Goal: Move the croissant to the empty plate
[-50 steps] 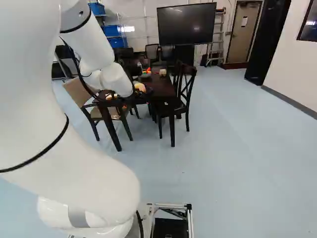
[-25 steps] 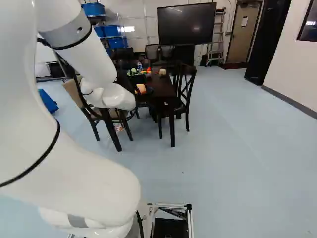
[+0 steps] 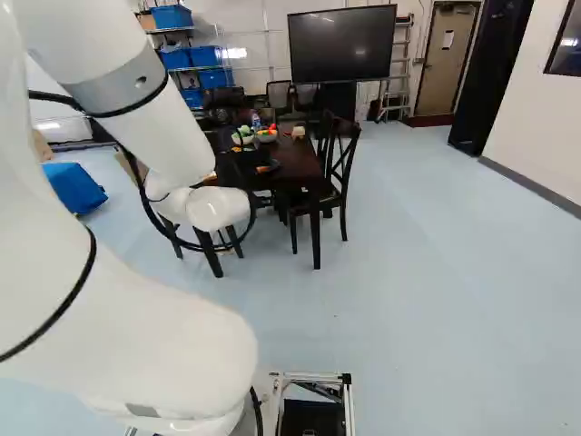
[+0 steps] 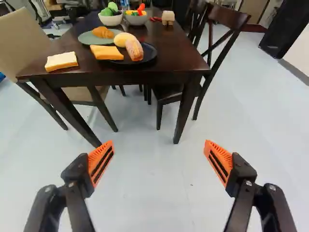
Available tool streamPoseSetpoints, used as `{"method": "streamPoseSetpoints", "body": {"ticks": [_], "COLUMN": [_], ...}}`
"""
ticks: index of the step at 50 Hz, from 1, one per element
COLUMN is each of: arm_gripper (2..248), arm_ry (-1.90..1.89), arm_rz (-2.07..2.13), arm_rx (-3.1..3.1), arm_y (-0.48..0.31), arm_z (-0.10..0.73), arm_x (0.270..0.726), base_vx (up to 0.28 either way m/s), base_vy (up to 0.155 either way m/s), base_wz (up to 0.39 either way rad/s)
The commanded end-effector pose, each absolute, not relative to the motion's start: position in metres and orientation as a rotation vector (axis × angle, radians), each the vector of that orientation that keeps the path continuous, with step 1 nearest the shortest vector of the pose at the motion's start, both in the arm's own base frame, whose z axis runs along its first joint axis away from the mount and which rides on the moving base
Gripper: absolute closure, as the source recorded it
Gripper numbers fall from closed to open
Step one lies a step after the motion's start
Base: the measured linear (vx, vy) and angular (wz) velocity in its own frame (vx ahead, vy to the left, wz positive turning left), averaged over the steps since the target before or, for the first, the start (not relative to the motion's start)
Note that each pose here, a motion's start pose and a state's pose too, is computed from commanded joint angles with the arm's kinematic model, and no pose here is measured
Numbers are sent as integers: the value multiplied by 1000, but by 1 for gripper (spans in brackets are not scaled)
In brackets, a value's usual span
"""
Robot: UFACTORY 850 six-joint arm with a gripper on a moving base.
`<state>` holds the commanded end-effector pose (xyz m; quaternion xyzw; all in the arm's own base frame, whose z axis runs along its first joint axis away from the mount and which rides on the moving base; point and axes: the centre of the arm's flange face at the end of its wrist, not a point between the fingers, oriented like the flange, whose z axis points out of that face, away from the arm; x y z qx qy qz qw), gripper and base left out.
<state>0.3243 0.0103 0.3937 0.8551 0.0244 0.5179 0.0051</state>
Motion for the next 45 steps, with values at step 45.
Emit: {"method": "streamPoseSetpoints", "body": {"ticks": [45], "arm_gripper": [3], "arm_ry": [8], "arm_rz": [1801], "arm_rx": [2572], "arm_y": [1], "arm_z": [369], "arm_x": [277], "base_vx": [0], "base_vy": [0], "base_wz": [0]}}
